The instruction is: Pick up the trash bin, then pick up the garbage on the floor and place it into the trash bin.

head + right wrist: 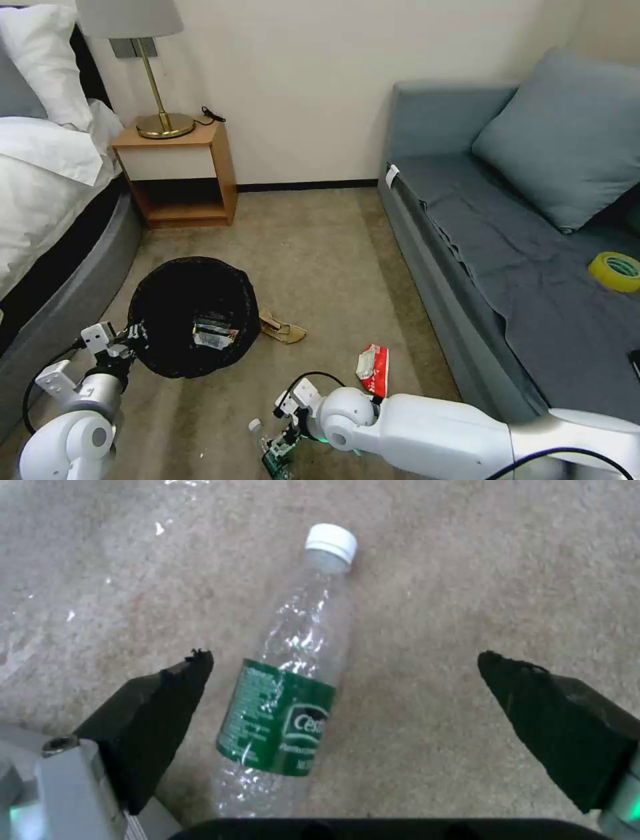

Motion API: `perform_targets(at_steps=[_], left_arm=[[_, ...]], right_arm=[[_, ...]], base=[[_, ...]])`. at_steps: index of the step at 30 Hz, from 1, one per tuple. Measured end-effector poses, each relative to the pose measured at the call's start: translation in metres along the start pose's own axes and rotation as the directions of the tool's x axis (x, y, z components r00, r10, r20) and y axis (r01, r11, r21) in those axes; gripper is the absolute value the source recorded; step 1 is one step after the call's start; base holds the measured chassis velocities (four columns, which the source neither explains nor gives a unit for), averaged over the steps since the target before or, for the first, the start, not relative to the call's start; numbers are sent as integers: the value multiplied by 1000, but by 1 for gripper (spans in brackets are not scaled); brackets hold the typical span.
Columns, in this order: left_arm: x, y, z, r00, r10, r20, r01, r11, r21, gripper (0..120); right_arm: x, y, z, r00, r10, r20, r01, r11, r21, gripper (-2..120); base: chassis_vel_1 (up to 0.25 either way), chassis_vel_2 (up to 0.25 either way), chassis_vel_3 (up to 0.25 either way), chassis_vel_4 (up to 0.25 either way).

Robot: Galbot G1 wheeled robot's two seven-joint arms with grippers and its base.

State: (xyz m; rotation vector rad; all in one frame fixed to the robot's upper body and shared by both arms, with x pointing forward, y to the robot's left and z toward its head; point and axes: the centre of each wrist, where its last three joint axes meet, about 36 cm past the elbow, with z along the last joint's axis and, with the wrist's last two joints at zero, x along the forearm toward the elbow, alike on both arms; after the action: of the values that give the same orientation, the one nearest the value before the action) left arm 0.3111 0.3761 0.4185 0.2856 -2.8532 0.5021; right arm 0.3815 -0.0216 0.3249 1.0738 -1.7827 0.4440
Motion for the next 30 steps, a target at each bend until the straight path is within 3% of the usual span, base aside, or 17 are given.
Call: perform_targets(at_steps=[11, 30], left_arm=[[0, 7, -4, 1000, -15, 6, 15, 1000, 3, 4], [1, 8, -7, 1000, -10, 17, 10, 1000, 2, 4]], right_arm=[[-12, 12, -30, 997, -7, -79, 8, 1000, 10, 100], [-47, 42, -13, 987, -7, -160, 4, 1000, -22, 100]], base=[[0, 0, 0, 0], [0, 0, 0, 0]])
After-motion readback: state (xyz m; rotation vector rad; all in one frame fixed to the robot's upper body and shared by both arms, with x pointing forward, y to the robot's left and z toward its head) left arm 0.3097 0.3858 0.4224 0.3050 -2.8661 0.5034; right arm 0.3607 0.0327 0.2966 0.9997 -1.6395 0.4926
